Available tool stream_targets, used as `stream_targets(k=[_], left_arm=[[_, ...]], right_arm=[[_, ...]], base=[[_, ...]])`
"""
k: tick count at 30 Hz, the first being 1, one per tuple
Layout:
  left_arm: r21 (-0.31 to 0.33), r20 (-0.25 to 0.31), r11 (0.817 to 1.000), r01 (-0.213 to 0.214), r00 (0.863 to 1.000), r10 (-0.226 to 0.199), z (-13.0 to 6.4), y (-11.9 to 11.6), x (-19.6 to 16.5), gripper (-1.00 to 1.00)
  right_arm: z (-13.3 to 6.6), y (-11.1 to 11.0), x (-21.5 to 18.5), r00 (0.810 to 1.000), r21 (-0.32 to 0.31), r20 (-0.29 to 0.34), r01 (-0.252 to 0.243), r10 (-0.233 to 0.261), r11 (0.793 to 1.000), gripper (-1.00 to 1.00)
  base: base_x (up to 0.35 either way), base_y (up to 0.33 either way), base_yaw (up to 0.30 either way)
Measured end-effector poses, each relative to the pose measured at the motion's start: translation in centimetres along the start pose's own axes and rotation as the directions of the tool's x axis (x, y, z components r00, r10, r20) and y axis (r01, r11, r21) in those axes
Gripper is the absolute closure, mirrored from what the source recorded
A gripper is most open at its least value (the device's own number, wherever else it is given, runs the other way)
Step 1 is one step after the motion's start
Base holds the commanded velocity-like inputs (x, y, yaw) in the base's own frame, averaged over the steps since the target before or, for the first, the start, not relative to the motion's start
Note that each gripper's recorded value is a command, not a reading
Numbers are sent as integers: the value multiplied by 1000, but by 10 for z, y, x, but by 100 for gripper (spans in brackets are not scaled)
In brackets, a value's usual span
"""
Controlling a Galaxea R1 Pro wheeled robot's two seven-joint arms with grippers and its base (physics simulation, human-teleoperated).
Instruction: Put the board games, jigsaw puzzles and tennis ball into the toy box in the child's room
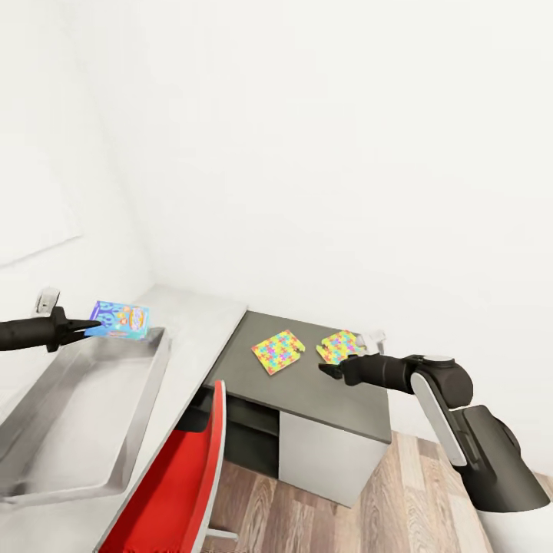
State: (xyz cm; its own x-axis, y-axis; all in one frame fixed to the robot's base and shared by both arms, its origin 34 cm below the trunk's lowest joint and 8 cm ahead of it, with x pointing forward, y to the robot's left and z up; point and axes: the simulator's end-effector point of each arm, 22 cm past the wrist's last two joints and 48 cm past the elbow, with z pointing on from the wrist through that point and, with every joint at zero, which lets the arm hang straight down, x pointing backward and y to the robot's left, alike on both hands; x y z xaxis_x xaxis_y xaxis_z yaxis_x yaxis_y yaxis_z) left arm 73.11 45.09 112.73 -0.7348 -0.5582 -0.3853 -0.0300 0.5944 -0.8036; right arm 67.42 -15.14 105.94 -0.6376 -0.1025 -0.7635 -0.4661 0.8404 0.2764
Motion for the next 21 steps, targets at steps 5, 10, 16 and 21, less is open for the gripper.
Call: stream_targets(k=[5, 10, 16, 21], left_arm=[[11, -2, 1000, -4, 1000, 4, 4, -4, -1, 100], [32, -12, 999, 41, 999, -41, 30, -8, 2, 100], [-25, -67, 999, 41, 997, -42, 70, -15, 2, 100], [-88, -130, 996, -4, 991, -7, 90, -19, 8, 100]], right_arm=[[1, 0, 1, 1000, 0, -2, -1, 1, 1000, -100], [1, -2, 1, 1000, 2, -3, -3, 3, 1000, -100], [-2, -8, 1, 1000, 13, -1, -8, 8, 1000, -100], [-3, -9, 1, 1000, 15, 0, -10, 10, 1000, -100]], base=[[0, 0, 287], [0, 0, 192], [0, 0, 39], [0, 0, 6]])
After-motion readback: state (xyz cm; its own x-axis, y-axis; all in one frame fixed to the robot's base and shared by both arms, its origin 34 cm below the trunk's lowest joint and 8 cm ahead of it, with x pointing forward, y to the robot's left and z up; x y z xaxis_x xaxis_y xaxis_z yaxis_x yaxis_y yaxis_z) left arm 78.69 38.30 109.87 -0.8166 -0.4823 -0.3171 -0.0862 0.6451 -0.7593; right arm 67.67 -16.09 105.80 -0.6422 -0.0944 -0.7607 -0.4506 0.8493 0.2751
